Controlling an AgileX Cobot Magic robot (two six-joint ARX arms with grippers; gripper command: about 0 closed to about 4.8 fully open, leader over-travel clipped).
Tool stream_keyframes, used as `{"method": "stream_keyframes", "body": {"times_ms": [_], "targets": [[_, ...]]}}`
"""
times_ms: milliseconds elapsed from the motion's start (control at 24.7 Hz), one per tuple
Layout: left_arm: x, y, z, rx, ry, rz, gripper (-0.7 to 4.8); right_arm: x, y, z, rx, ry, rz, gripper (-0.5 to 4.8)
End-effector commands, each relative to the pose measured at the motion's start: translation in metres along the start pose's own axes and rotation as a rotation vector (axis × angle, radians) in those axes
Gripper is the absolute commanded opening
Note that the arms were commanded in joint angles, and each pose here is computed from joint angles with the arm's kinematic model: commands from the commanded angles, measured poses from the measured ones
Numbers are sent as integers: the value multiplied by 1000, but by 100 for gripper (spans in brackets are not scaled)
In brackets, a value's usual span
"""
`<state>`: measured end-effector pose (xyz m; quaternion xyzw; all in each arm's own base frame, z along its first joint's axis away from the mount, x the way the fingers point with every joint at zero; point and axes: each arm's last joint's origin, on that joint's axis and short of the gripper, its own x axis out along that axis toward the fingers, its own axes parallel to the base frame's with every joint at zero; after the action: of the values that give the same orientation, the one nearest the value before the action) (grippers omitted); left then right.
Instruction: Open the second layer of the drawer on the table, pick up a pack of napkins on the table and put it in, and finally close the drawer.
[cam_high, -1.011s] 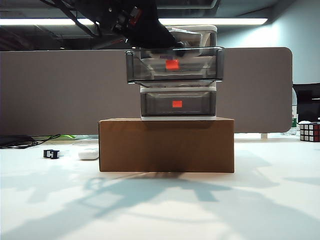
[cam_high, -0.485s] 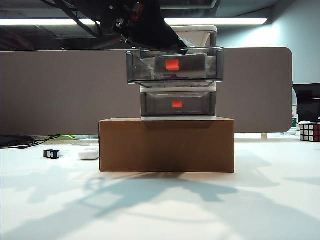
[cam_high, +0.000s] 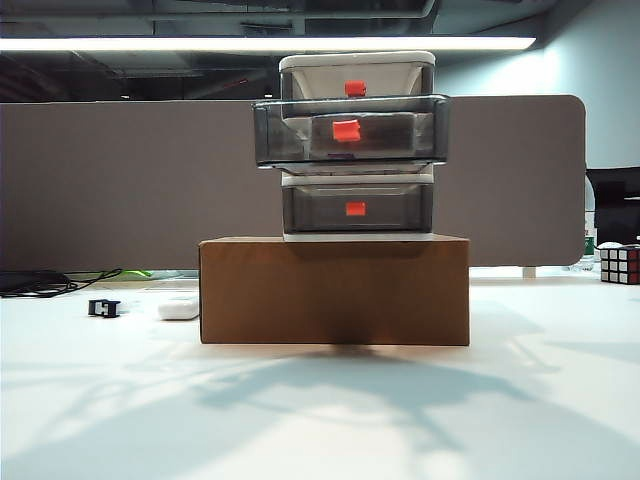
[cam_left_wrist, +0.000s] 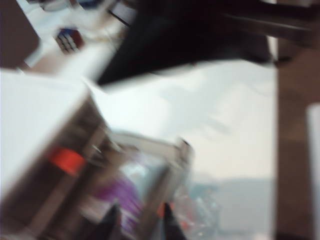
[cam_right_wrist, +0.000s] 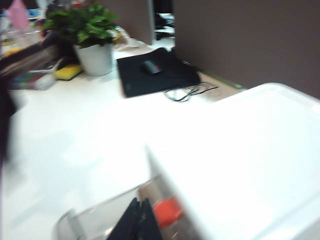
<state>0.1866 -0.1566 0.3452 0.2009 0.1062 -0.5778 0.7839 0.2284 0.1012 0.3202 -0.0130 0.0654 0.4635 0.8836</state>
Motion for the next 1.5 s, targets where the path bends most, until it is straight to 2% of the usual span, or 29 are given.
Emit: {"method": "stream_keyframes", "body": {"times_ms": [40,81,243,364,485,607,890,1132,1253,1334,1415,1496], "targets": [[-1,-9,-13,-61,104,-90,40,12,-9,14,-17,-21,-18,-5],[-1,-10,-16,-52,131,-102,-11,18,-13,16,-13,-17,-17,-5],[9,-11,-32,-43,151,-116,-5,38,-28,25,15,23,-16,-5],[32,-8,-57,-74,165,-105,-5,66,-47,28,58,86,-11,-5],[41,-4,-61,-87,160,-91,-5,72,-51,26,66,99,-11,-5],[51,2,-64,-78,149,-60,-5,74,-53,21,76,121,-23,-5],[77,21,-68,-70,101,98,-5,73,-53,10,54,228,-59,-5],[84,31,-63,-35,49,260,-5,72,-53,7,45,254,-67,-5],[83,34,-62,-29,58,329,-5,72,-53,7,45,255,-68,-5],[83,33,-63,-35,72,326,-5,72,-53,8,36,250,-66,-5],[75,26,-63,-78,98,243,-5,66,-49,17,-30,221,-54,-5],[54,14,-59,-88,142,221,-5,48,-38,36,-97,177,-73,-5]]}}
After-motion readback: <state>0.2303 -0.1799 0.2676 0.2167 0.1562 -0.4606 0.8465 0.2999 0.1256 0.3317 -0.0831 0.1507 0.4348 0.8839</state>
